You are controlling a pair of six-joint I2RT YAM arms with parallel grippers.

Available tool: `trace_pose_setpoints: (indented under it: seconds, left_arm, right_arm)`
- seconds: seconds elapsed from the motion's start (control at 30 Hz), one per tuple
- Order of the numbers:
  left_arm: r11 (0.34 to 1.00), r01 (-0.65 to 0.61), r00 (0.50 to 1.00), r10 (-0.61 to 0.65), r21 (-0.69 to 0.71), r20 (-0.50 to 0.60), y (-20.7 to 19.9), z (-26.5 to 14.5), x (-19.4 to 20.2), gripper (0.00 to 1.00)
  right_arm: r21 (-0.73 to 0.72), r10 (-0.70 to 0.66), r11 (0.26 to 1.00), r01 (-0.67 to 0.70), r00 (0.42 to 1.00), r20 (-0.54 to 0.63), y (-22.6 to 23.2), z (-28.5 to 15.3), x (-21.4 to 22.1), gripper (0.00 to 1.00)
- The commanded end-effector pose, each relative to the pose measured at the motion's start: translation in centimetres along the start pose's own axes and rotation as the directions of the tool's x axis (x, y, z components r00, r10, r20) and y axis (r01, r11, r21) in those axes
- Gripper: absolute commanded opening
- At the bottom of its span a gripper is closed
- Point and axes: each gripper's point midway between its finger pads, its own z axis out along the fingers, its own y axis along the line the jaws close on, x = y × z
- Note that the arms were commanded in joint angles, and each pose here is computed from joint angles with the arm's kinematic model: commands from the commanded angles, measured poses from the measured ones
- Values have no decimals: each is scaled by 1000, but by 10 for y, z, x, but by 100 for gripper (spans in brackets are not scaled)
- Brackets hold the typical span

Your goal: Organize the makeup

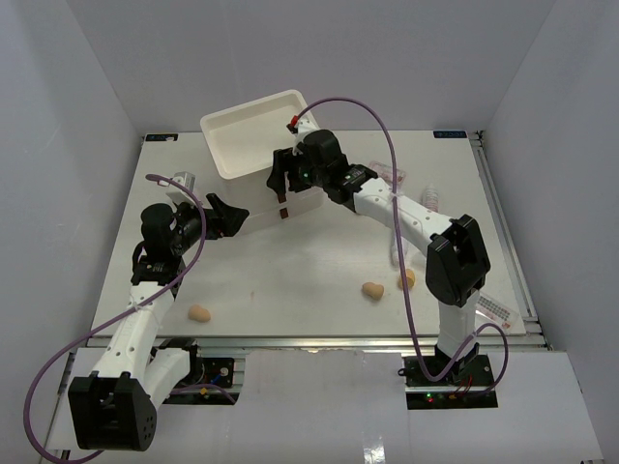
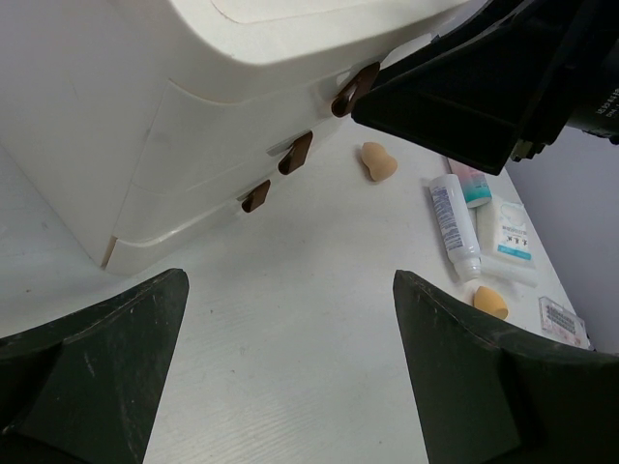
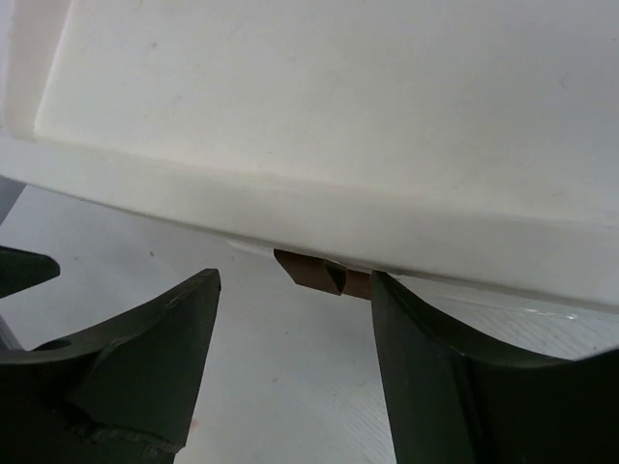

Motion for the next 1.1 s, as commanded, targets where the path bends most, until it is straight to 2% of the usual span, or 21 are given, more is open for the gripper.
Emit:
trace_pose_setpoints:
  seconds: [0.0,0.07,0.23,0.33,1.07]
  left_arm:
    - [999,-36,998,35,22,48,-11,-3,-20,98]
    - [999,-37,998,36,22,49,-11,-3,-21,98]
    - [999,-36,998,35,23,46,-11,-3,-20,98]
    - [999,-37,998,35,23,48,-12,-4,-20,98]
    - [999,-34,998,33,26,47,-12,-4,-20,98]
  right_arm:
    - [92,-29,996,22,996,80,-2,7,-25,67]
    - [114,-34,993,25,996,78,-4,9,-23,60]
    - [138,-38,990,28,997,70,-5,9,-17,16]
    - [136,-41,990,33,997,62,-6,6,-14,8]
    - [43,-50,998,50,999,13,6,-50,20,8]
